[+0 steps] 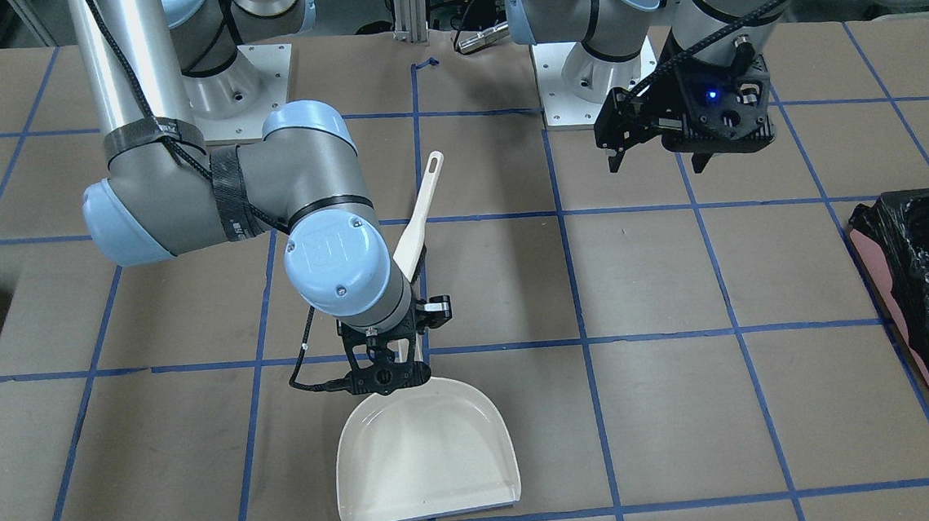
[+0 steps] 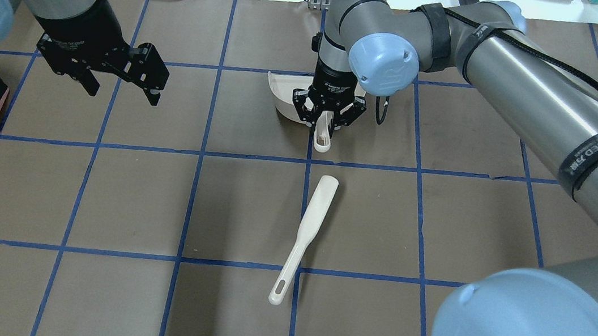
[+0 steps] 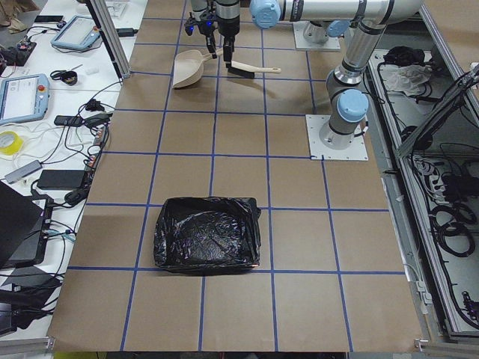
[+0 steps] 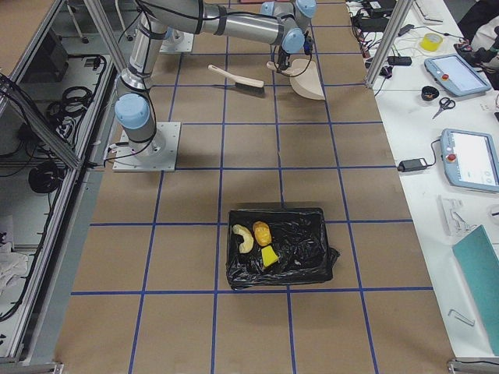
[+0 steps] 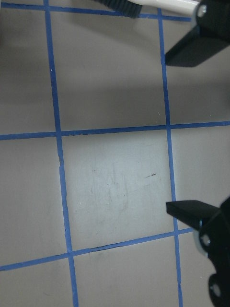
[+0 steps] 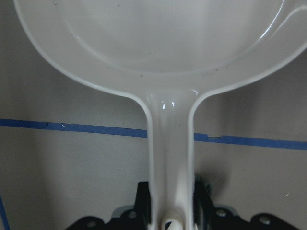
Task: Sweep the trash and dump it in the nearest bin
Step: 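Lower the dustpan onto the table beyond the brush with the right gripper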
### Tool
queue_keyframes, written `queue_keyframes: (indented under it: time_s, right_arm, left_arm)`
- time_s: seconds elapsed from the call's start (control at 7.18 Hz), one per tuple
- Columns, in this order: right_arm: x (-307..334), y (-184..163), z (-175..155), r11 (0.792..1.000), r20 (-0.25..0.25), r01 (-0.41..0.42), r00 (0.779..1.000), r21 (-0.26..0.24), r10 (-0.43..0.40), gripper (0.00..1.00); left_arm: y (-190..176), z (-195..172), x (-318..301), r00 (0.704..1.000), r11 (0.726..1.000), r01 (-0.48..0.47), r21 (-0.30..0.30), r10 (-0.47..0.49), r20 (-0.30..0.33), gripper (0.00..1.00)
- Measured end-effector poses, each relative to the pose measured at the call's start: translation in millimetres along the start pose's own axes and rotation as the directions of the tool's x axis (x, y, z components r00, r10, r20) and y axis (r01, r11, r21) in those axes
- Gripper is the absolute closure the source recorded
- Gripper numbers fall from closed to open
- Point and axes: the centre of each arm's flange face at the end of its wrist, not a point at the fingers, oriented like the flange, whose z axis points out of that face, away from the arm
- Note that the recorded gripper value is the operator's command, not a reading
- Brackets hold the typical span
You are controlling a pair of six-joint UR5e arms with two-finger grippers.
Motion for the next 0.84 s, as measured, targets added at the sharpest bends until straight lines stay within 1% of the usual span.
queue_keyframes:
  time_s: [0.14,0.42,0.56,0.84]
  right_arm:
    - [-1,0,0,1.0,0.006,-0.023,1.0,-0.001,0.023,0.79]
    - [-2,0,2,0.996,0.007,-0.092,0.996,-0.005,0.092,0.59]
    - [-1,0,5,0.995,-0.001,-0.101,0.995,-0.008,0.101,0.53]
    - [2,3,15,0.995,-0.006,-0.101,0.995,-0.012,0.101,0.25]
  left_arm:
    - [1,-1,0,1.0,1.0,0.0,-0.003,0.0,0.0,0.0]
    - [2,-1,0,1.0,1.0,0.0,-0.004,0.0,0.0,0.0]
    - [2,-1,0,1.0,1.0,0.0,-0.004,0.0,-0.001,0.0]
    - [2,-1,0,1.0,1.0,0.001,-0.004,-0.001,-0.001,0.0]
